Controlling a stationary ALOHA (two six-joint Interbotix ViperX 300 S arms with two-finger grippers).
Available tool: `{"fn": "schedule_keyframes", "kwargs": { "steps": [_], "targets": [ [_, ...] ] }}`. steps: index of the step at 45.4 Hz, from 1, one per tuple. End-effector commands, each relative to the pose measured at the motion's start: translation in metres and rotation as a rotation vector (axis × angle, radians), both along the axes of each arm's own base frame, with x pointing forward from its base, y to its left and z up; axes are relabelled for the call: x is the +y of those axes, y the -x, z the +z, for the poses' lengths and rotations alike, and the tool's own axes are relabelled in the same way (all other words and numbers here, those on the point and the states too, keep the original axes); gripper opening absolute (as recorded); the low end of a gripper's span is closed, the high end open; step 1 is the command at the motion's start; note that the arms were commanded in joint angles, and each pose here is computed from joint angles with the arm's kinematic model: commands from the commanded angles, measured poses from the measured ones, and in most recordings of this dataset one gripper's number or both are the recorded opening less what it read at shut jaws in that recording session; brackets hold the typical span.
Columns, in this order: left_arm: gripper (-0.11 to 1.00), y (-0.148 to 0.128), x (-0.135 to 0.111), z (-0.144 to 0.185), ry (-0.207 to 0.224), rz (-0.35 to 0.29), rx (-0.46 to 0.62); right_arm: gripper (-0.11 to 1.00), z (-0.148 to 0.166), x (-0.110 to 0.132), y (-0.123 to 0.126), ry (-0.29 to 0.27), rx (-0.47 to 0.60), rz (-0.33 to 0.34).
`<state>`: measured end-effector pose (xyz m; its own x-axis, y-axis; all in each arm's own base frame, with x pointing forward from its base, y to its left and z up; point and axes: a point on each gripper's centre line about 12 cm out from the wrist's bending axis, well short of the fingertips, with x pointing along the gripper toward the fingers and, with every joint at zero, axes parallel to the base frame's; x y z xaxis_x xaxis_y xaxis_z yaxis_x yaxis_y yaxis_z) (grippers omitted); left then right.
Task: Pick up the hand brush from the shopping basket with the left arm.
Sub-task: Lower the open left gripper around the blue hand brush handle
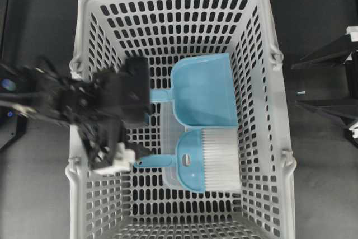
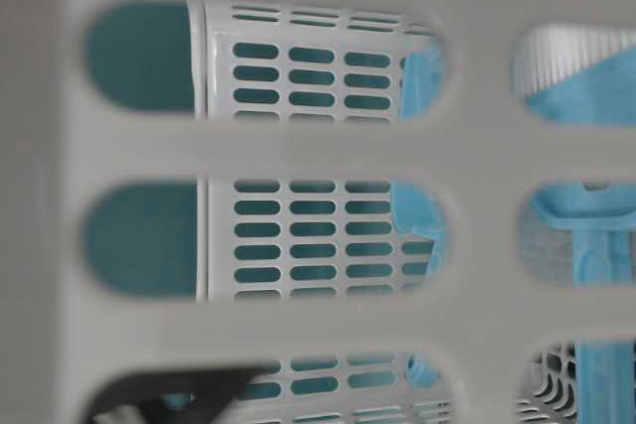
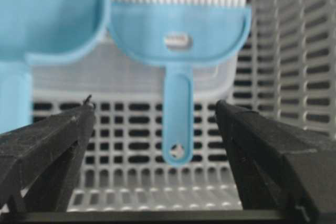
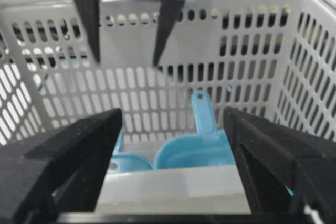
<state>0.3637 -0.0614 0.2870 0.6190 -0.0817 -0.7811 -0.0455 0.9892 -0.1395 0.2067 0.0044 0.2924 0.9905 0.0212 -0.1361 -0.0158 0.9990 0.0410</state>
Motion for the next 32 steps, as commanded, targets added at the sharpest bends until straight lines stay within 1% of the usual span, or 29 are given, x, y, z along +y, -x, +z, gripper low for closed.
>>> {"fn": "schedule_keyframes", "kwargs": {
  "steps": [1,8,18,32],
  "targets": [
    [0.90,-0.008,-0.013,-0.004,0.000,-0.022,0.020,0.74,0.005,0.000,-0.002,-0.005,-0.018,0.001],
    [0.90,-0.020,-0.025,-0.028,-0.019,-0.043,0.116,0.74,0.003,0.001,-0.001,-0.005,-0.015,0.004],
    [0.90,-0.032,-0.029,-0.064,-0.042,-0.043,0.224,0.74,0.002,0.003,-0.001,-0.005,-0.026,0.011],
    [0.90,-0.035,-0.029,-0.110,-0.068,-0.040,0.341,0.74,-0.003,0.004,0.000,-0.005,-0.015,0.021]
  ]
}}
